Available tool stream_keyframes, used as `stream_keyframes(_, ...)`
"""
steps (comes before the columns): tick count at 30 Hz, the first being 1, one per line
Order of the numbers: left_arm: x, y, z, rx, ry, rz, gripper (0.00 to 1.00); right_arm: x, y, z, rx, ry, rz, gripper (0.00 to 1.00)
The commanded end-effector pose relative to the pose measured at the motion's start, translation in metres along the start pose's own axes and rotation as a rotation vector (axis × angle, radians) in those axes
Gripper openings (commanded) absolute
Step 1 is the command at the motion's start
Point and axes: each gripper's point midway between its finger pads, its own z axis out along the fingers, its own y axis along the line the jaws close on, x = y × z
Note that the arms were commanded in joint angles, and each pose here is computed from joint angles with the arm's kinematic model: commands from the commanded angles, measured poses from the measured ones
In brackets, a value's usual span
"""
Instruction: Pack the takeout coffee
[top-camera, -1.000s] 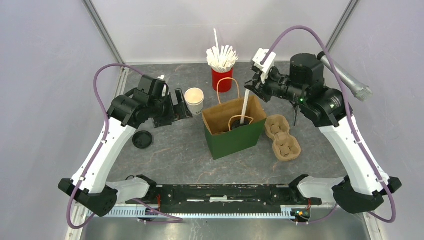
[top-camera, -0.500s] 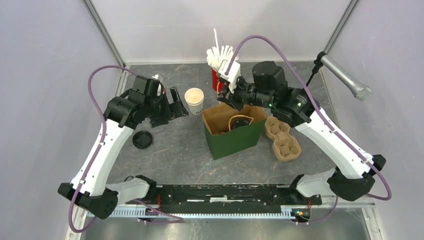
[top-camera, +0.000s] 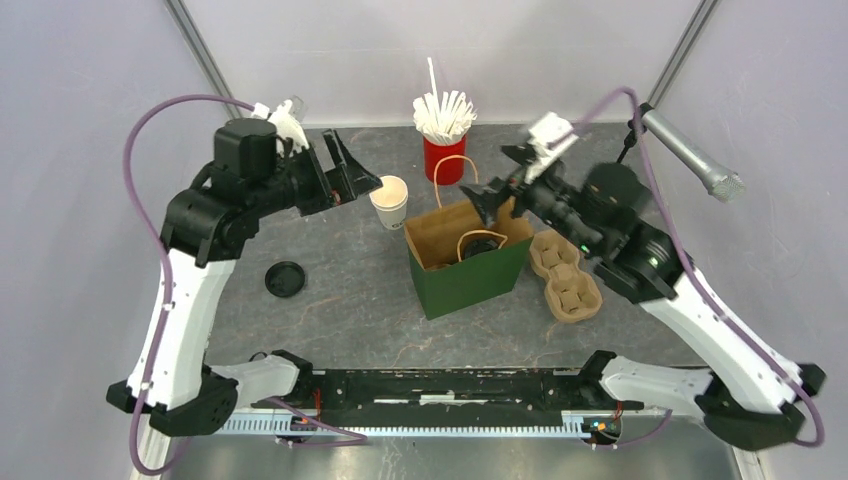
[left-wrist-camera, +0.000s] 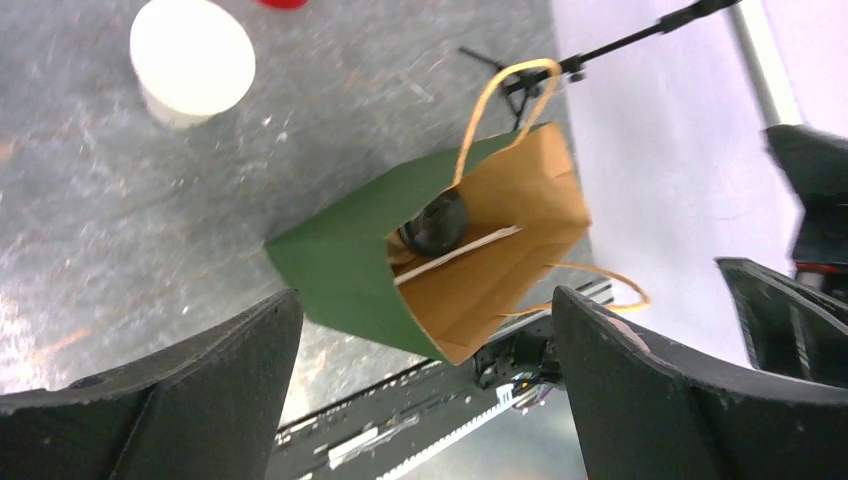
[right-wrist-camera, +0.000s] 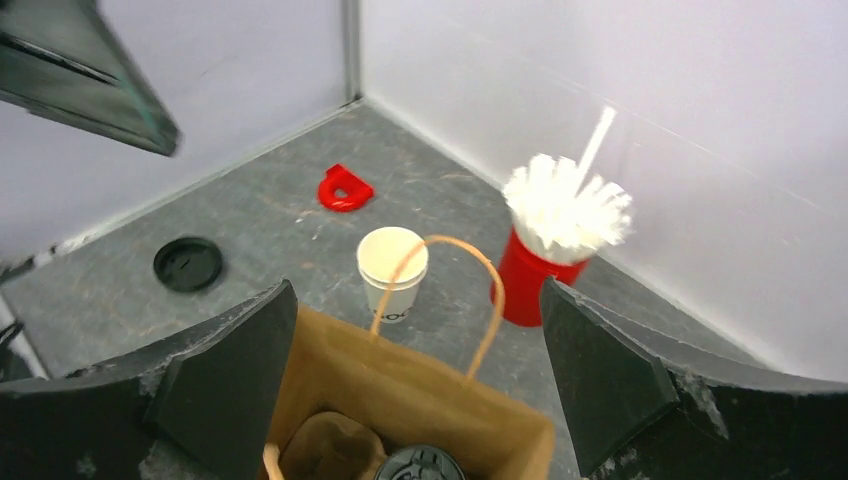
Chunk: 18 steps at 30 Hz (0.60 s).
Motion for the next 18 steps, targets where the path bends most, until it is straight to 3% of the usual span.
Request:
stream_keyframes(1, -0.031, -0.037, -0.035, 0.187, -0.196, 0.13, 1.0, -0.016, -0.044, -0.046, 0.273, -0.182, 0.185, 0.98)
stream_keyframes(7, -0.019, -0.015, -0.062, 0.181, -0.358, 0.212, 1.0, 0.023, -0.046, -0.074, 0.339, -0.111, 0.342, 0.98)
stream_keyframes(10, -0.004, 0.006, -0.064, 0.133, -0.37, 0.222, 1.0, 0.044, -0.052, -0.085, 0.404, -0.042, 0.393, 0.98)
stream_keyframes(13, 0.006, 0.023, -0.065, 0.08, -0.374, 0.192, 1.0, 0.056, -0.05, -0.089, 0.397, 0.023, 0.347, 0.98)
stream_keyframes(18, 0.015, 0.029, -0.058, 0.068, -0.339, 0.163, 1.0, 0.058, -0.047, -0.093, 0.373, -0.005, 0.333, 0.98)
